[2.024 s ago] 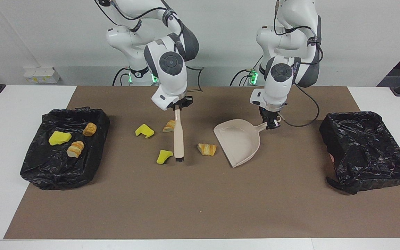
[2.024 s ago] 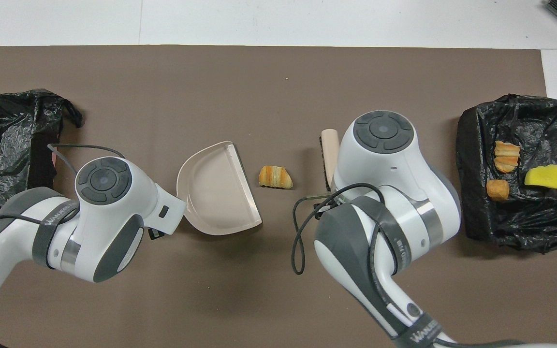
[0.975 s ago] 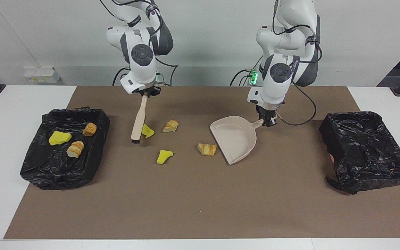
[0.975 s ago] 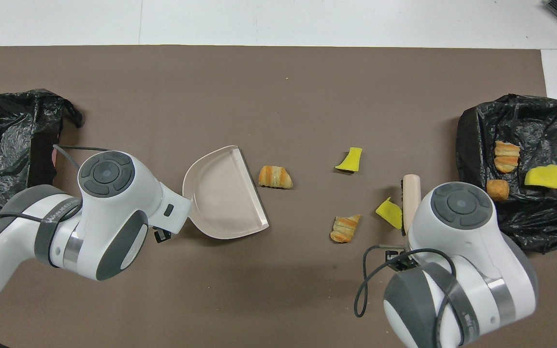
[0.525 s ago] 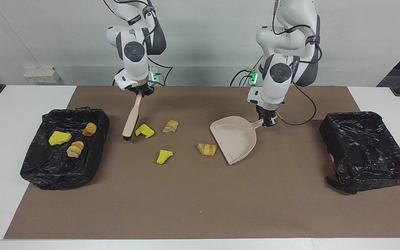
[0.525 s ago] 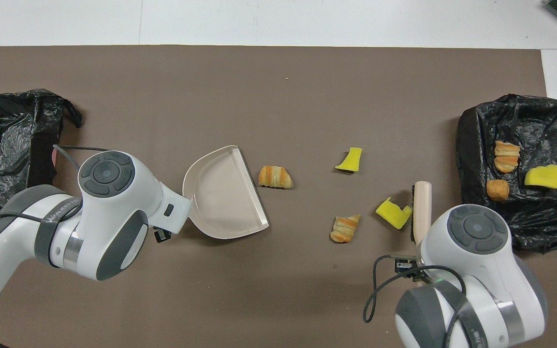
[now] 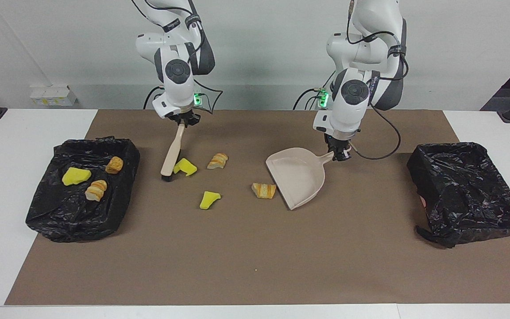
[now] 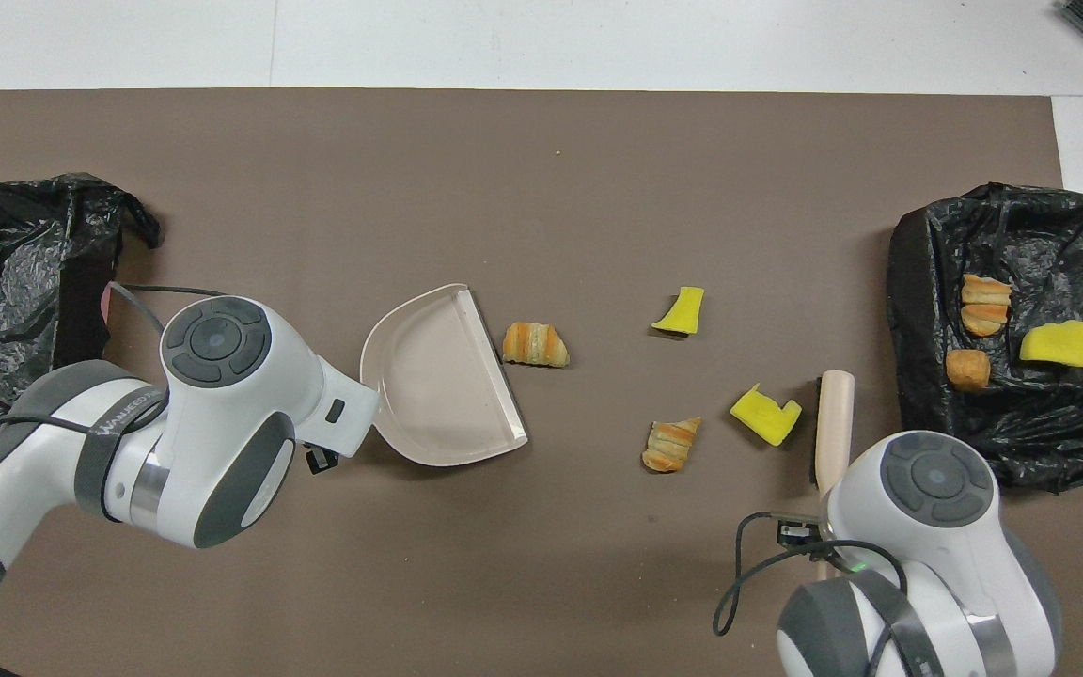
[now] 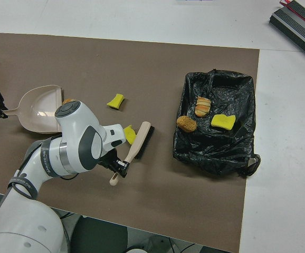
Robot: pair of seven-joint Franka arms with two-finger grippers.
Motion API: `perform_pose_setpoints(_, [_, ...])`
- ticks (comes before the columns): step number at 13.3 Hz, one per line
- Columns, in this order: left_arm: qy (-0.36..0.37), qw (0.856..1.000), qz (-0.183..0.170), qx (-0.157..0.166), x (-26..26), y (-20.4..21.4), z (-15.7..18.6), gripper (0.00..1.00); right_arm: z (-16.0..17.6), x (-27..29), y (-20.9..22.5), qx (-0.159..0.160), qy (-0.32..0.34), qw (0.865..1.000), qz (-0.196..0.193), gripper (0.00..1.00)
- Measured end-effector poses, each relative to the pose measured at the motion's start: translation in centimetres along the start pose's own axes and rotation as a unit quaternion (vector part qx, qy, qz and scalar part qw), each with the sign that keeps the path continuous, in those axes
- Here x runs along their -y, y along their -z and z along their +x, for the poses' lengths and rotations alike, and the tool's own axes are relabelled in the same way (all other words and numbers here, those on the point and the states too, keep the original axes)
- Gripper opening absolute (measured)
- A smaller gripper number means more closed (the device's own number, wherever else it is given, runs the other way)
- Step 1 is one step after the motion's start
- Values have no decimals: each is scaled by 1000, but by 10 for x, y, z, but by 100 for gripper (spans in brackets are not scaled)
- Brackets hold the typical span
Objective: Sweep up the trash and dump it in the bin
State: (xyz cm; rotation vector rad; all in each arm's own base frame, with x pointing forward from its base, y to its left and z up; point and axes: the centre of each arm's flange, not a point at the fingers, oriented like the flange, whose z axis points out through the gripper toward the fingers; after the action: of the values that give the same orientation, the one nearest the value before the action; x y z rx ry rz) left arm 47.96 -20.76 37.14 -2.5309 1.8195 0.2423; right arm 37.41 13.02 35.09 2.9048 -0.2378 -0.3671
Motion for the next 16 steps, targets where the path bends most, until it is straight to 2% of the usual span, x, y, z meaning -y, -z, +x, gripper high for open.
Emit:
perform_pose_setpoints(6, [-4,1000,0,0,-3,0,3,31,11,86,25,-7,40,997,70,26])
perform_pose_setpoints(11, [-21,1000,3,2,-15,1,16,31,31,168,39,-5,48,995,92,26])
perform_pose_setpoints(13, [-22,1000,3,2,-17,1,18,31,23,195,42,-6,64,994,92,26])
perform_pose_setpoints(16, [-21,1000,3,2,-16,1,17,31,-7,223,46,-6,100,991,88,26])
